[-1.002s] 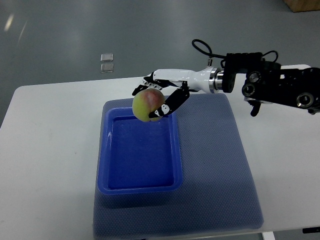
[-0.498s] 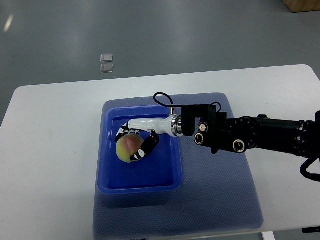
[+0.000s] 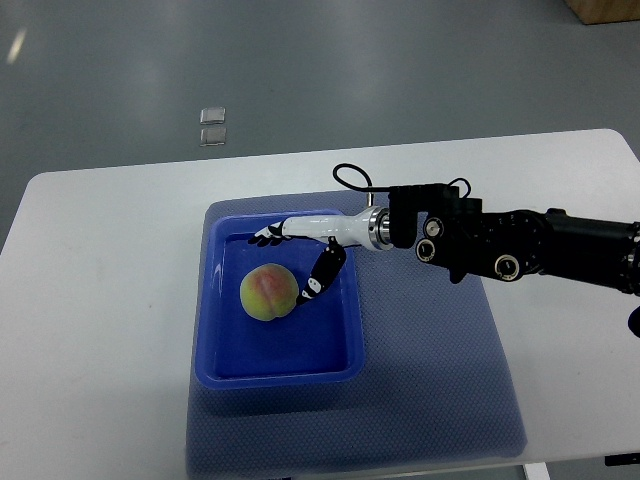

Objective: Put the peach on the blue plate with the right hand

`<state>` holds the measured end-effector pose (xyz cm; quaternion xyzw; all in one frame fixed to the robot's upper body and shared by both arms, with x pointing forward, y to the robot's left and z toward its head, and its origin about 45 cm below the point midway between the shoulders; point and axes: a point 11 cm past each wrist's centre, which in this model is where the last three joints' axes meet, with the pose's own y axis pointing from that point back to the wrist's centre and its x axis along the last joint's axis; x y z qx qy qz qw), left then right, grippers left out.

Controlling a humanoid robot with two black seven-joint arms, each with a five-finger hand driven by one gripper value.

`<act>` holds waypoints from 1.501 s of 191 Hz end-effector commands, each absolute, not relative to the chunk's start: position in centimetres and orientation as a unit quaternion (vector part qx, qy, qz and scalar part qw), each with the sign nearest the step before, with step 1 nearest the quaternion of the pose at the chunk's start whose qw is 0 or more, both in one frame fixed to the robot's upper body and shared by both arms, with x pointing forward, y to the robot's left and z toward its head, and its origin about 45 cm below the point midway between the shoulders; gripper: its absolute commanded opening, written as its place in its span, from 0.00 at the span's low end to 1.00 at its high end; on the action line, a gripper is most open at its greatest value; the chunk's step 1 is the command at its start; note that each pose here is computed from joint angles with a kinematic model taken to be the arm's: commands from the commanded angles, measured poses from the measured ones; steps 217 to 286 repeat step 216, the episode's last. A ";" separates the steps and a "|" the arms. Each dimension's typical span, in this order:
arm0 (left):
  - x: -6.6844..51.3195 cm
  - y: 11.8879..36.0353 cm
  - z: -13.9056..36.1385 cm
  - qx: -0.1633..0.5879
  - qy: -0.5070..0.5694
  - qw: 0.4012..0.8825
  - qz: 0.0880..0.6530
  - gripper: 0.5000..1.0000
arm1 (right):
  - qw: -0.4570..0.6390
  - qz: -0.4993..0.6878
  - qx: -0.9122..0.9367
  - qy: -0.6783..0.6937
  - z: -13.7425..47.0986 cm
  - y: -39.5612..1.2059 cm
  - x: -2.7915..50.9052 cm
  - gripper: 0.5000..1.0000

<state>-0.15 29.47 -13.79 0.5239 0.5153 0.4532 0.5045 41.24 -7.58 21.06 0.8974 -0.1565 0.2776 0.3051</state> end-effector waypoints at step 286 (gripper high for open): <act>-0.2 29.2 -13.8 0.523 0.516 0.506 0.451 1.00 | -0.321 -0.336 0.641 -0.611 18.1 -28.7 46.3 0.87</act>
